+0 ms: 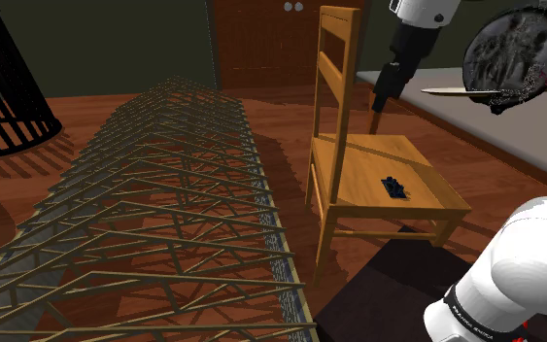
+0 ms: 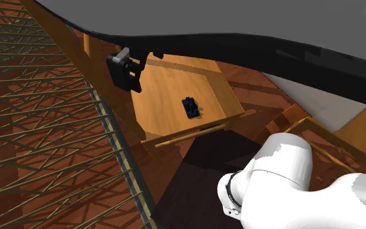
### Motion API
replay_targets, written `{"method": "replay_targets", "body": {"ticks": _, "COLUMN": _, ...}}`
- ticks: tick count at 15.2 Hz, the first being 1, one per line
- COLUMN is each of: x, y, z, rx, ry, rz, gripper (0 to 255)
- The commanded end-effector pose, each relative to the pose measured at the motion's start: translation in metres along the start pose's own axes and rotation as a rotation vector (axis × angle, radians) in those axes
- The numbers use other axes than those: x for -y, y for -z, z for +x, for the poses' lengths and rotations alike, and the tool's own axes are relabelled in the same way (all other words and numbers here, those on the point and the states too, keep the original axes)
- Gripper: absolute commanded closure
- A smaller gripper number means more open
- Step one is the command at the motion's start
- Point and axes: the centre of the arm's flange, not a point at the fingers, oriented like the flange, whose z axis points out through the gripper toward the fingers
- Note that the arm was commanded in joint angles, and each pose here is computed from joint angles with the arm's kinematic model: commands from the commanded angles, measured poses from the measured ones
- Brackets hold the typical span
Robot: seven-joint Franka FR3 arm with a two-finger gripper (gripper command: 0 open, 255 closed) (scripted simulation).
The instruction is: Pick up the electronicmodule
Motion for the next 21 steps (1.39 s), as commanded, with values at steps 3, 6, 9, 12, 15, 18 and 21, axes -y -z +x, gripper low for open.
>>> {"method": "replay_targets", "body": {"ticks": 3, "x": -0.007, "y": -0.024, "z": -0.003, "rx": 0.029, "ry": -0.008, "rz": -0.006, "gripper": 0}}
{"method": "replay_targets", "body": {"ticks": 6, "x": -0.019, "y": -0.06, "z": -0.008, "rx": 0.074, "ry": -0.019, "rz": -0.014, "gripper": 0}}
{"method": "replay_targets", "body": {"ticks": 9, "x": -0.03, "y": -0.095, "z": -0.016, "rx": 0.118, "ry": -0.031, "rz": -0.023, "gripper": 0}}
{"method": "replay_targets", "body": {"ticks": 12, "x": -0.042, "y": -0.13, "z": -0.025, "rx": 0.162, "ry": -0.043, "rz": -0.031, "gripper": 0}}
{"method": "replay_targets", "body": {"ticks": 15, "x": -0.054, "y": -0.165, "z": -0.035, "rx": 0.206, "ry": -0.054, "rz": -0.039, "gripper": 0}}
{"method": "replay_targets", "body": {"ticks": 18, "x": -0.066, "y": -0.199, "z": -0.048, "rx": 0.25, "ry": -0.066, "rz": -0.048, "gripper": 0}}
{"method": "replay_targets", "body": {"ticks": 21, "x": -0.078, "y": -0.232, "z": -0.062, "rx": 0.295, "ry": -0.077, "rz": -0.056, "gripper": 0}}
